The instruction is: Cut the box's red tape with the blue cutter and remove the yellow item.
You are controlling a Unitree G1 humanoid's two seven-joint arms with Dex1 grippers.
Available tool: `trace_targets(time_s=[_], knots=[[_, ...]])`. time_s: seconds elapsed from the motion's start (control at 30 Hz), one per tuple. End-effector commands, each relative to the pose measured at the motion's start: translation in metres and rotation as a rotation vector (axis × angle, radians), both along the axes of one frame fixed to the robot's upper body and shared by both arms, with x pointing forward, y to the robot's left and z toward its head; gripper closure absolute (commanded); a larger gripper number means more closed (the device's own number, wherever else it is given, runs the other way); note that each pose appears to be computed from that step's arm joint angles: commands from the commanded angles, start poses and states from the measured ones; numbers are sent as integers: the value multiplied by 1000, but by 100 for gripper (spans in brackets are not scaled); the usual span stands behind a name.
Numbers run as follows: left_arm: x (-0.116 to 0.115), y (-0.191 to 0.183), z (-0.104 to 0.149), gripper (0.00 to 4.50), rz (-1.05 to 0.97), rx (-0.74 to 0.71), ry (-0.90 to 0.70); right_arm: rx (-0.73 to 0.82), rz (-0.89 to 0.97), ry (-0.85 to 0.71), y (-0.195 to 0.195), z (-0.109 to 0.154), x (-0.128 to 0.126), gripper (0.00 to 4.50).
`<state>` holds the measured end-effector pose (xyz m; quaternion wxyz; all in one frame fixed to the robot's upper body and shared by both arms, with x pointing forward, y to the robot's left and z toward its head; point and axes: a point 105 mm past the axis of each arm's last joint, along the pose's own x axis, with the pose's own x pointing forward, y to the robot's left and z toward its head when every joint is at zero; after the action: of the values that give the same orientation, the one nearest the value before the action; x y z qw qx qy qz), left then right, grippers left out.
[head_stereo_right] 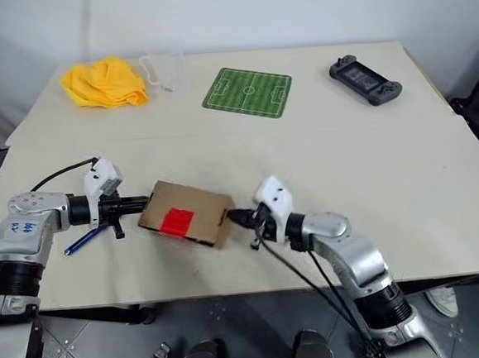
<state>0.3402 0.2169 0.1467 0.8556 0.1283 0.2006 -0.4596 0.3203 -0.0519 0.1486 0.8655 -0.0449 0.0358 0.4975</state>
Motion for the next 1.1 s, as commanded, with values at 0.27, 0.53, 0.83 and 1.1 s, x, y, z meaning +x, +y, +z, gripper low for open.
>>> trace_targets(time_s=[0.27, 0.53, 0.83, 1.1], knots=[[-45, -42, -7, 447, -82, -101, 121, -155, -183, -211, -59, 28, 54, 450], [-8, -16, 55, 447, 18, -244, -50, -207, -28, -69, -71, 18, 1, 450], [32, -64, 5, 447, -37, -130, 14, -179, 38, 143, -12, -20, -34, 450], [-1, -94, 1, 447, -175, -182, 127, -168, -108, 77, -26, -2, 1, 450]])
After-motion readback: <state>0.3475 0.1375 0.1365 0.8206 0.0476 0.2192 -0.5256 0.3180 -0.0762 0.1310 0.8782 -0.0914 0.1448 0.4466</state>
